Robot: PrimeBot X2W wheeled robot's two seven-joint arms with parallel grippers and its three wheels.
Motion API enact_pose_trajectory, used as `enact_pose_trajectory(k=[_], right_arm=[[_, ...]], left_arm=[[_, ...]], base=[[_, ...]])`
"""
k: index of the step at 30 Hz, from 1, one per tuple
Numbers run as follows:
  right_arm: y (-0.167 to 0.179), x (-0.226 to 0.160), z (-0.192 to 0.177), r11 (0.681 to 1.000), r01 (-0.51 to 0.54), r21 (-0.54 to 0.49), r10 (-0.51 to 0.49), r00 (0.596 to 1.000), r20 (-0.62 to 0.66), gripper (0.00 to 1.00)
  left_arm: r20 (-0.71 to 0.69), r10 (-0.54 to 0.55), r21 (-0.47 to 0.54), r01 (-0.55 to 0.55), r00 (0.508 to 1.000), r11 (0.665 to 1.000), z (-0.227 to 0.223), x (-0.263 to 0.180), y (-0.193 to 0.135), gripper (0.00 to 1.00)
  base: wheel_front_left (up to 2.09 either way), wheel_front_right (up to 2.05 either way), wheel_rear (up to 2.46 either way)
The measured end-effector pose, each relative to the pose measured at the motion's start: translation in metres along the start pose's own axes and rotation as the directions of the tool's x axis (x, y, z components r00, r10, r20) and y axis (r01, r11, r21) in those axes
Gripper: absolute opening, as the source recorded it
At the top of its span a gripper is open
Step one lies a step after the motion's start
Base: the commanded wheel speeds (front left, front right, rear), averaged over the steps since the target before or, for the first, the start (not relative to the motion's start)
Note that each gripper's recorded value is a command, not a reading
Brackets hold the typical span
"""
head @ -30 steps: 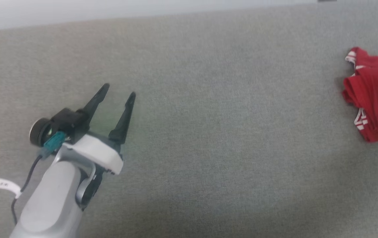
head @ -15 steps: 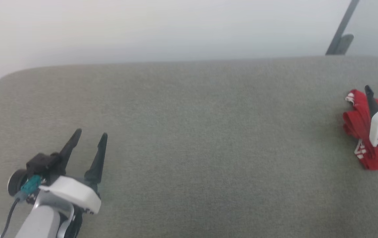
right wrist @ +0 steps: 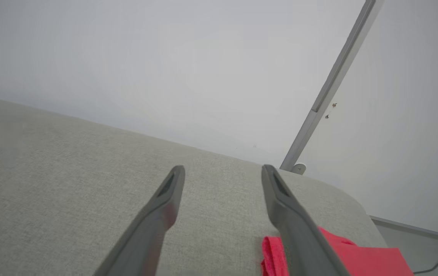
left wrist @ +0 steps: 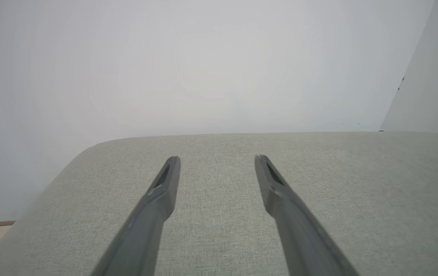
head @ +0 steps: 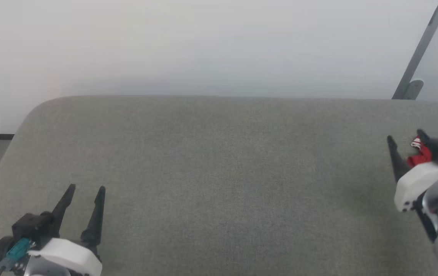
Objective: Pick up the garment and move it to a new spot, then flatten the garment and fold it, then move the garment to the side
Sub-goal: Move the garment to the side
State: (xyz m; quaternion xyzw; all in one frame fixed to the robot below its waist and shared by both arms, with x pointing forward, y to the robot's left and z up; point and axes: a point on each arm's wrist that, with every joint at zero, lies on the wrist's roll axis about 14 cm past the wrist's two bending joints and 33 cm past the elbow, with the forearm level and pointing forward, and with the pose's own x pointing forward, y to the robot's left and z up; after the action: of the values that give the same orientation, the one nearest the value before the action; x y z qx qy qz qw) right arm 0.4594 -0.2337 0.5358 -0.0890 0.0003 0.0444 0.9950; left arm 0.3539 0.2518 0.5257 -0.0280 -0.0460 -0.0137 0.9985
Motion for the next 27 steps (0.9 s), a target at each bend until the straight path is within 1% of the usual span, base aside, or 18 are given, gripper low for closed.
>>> enact_pose_trajectory(k=[7, 13, 20, 27], right_arm=[[0.023, -0.023, -0.011, 0.999, -0.016, 0.045, 0.015, 1.0, 0.023, 1.0], [0.036, -0.04, -0.019, 0.997, -0.015, 0.075, 0.013, 1.0, 0.028, 1.0], [0.048, -0.061, -0.027, 0.993, -0.007, 0.118, 0.004, 1.0, 0.031, 1.0], [0.054, -0.079, -0.033, 0.988, 0.014, 0.153, -0.017, 1.0, 0.018, 1.0]], left_arm=[[0.003, 0.042, -0.005, -0.042, 0.999, 0.999, 0.0, -0.013, 0.011, 1.0], [-0.003, 0.055, -0.006, -0.055, 0.999, 0.998, -0.003, -0.018, 0.014, 1.0], [-0.019, 0.061, -0.018, -0.062, 0.998, 0.998, -0.01, -0.021, 0.014, 1.0], [-0.036, 0.037, -0.031, -0.038, 0.999, 0.999, -0.015, -0.021, 0.008, 1.0]], base=[[0.0, 0.0, 0.0], [0.0, 0.0, 0.0], [0.0, 0.0, 0.0], [0.0, 0.0, 0.0]])
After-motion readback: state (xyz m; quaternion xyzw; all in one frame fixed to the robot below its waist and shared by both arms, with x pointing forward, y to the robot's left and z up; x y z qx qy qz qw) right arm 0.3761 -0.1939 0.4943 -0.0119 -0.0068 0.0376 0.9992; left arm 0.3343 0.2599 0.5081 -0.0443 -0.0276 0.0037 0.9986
